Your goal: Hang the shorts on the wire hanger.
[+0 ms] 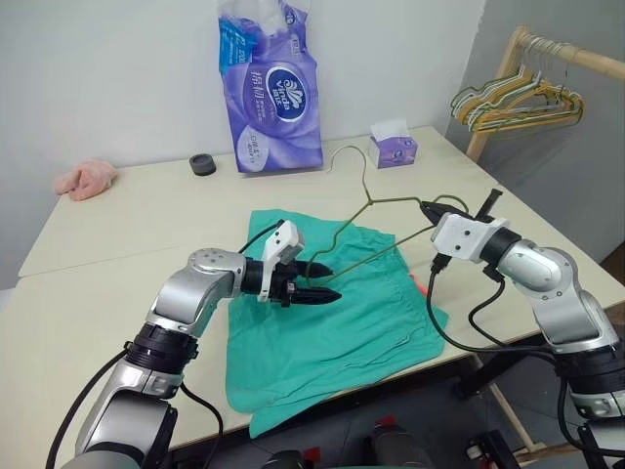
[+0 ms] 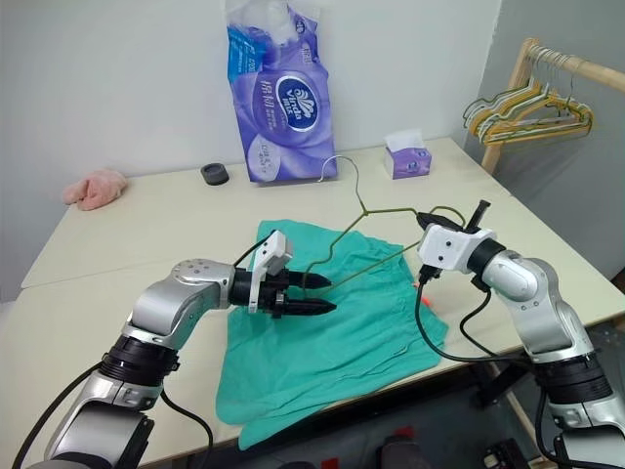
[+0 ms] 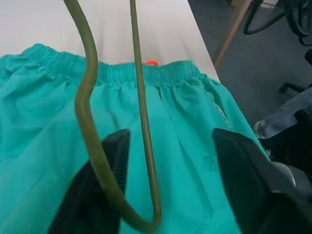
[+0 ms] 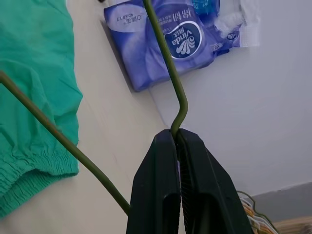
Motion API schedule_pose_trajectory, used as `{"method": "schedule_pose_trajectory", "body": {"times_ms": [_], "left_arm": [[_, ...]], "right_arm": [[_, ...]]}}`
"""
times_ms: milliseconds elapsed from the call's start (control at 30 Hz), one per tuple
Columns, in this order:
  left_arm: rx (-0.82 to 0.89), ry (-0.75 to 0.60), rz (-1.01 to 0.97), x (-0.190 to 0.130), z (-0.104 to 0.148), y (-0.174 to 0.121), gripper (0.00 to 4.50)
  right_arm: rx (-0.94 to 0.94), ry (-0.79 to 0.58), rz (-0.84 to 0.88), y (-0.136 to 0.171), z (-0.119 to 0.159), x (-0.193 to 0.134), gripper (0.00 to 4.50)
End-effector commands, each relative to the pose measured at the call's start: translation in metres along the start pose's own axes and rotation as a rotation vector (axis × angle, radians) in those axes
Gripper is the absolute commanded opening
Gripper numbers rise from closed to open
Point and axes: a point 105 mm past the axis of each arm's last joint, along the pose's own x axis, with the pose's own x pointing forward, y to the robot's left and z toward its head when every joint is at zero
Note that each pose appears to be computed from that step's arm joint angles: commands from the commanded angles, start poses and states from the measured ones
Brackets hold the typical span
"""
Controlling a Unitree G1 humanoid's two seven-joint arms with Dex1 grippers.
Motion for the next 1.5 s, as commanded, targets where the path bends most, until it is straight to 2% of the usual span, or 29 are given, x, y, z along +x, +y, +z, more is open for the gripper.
{"method": "schedule_pose_trajectory", "body": {"times_ms": [33, 233, 500, 600, 767, 867, 967, 1100, 1267, 1500], "left_arm": [[0.043, -0.026, -0.015, 0.003, 0.010, -0.005, 1.90], [0.041, -0.032, -0.021, 0.003, 0.010, -0.007, 0.09], [0.045, -0.031, -0.013, 0.005, 0.008, -0.009, 0.02], [0.079, -0.003, 0.022, 0.006, 0.006, -0.005, 0.00], [0.119, 0.022, 0.069, 0.006, 0.005, 0.003, 0.00], [0.155, 0.031, 0.108, 0.006, 0.007, 0.007, 0.00], [0.266, 0.074, 0.176, 0.003, 0.007, 0.017, 0.00], [0.439, 0.124, 0.192, 0.002, 0.010, 0.022, 0.00], [0.548, 0.158, 0.151, 0.002, 0.012, 0.018, 0.00], [0.613, 0.198, 0.094, 0.003, 0.010, 0.009, 0.00]], "right_arm": [[-0.013, -0.053, -0.045, -0.015, 0.015, -0.001, 0.00], [0.003, -0.064, -0.043, -0.013, 0.016, -0.001, 0.00], [-0.050, -0.092, 0.000, -0.007, 0.022, -0.004, 0.00], [-0.084, -0.091, 0.053, -0.001, 0.020, -0.011, 0.74], [-0.099, -0.098, 0.109, 0.006, 0.019, -0.021, 2.46], [0.003, -0.073, 0.148, 0.006, 0.016, -0.033, 3.45], [0.207, 0.006, 0.165, 0.001, 0.006, -0.046, 4.46], [0.448, 0.102, 0.258, 0.006, 0.001, -0.062, 4.46], [0.583, 0.170, 0.356, 0.018, 0.003, -0.070, 4.46], [0.551, 0.281, 0.553, 0.043, -0.004, -0.071, 4.46]]}}
